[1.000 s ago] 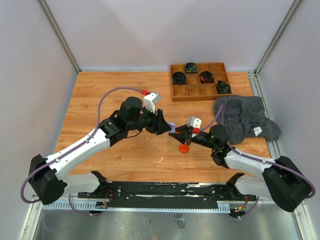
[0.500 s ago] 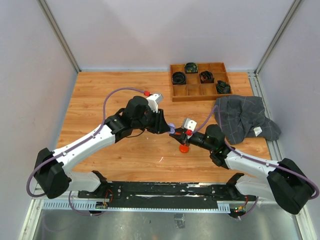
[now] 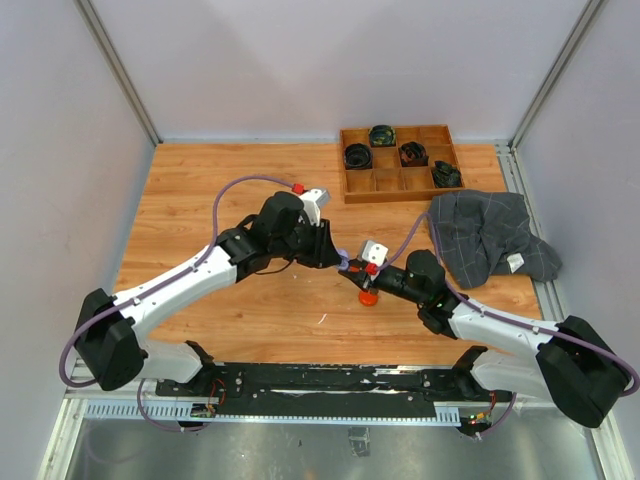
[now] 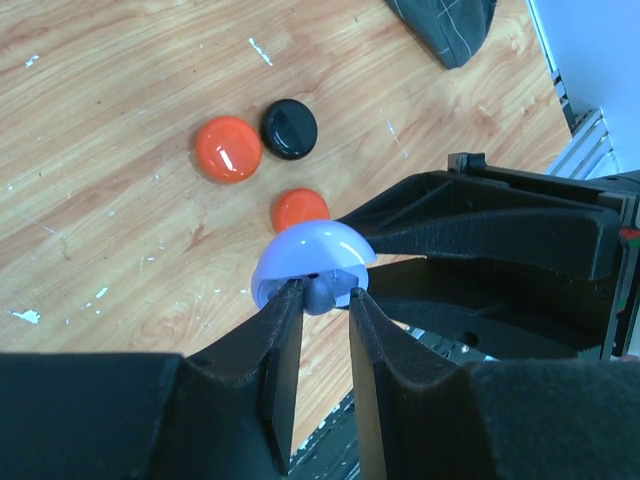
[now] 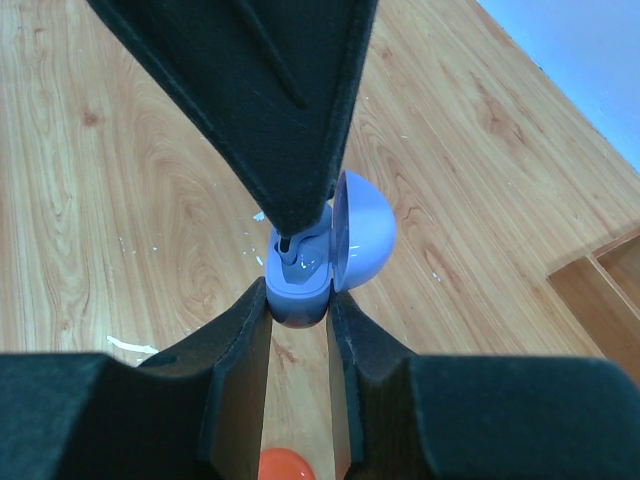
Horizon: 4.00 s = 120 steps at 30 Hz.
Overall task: Insert the wireless bluetooth earbuds into the charging case
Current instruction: Place the earbud in the charging case.
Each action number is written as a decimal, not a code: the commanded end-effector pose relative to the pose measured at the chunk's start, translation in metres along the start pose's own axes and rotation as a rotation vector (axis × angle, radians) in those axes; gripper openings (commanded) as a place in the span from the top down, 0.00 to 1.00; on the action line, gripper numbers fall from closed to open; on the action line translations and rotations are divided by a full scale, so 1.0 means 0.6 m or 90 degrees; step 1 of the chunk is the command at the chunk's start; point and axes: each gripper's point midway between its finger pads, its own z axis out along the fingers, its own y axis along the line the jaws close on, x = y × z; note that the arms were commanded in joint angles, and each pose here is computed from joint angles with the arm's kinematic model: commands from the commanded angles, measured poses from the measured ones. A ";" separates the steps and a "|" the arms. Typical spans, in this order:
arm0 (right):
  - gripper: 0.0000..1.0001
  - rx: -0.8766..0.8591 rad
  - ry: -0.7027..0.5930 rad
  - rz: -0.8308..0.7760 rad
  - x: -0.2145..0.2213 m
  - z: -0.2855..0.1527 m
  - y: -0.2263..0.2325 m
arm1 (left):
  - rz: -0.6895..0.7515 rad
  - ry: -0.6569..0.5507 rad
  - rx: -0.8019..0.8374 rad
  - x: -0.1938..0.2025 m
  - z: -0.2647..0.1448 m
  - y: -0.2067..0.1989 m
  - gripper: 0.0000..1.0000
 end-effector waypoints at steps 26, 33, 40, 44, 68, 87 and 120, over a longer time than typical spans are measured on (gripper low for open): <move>0.99 -0.038 -0.037 -0.029 -0.046 0.008 0.015 | 0.312 0.011 0.129 0.016 0.001 -0.032 0.69; 0.99 -0.053 -0.038 -0.022 -0.050 0.009 0.022 | 0.388 -0.001 0.171 0.021 -0.005 -0.040 0.64; 0.99 -0.059 -0.042 -0.023 -0.053 0.009 0.024 | 0.443 -0.016 0.225 0.024 -0.012 -0.059 0.59; 0.99 -0.063 -0.044 -0.022 -0.055 0.009 0.026 | 0.458 -0.025 0.245 0.025 -0.015 -0.067 0.58; 0.99 -0.049 -0.022 0.008 -0.041 0.013 0.020 | 0.308 -0.113 0.132 -0.020 -0.063 -0.055 0.48; 0.99 -0.054 -0.023 0.015 -0.041 0.016 0.022 | 0.200 -0.011 0.087 0.034 -0.033 -0.019 0.43; 0.99 -0.058 -0.032 0.019 -0.046 0.014 0.025 | 0.161 0.007 0.208 0.029 -0.027 -0.082 0.45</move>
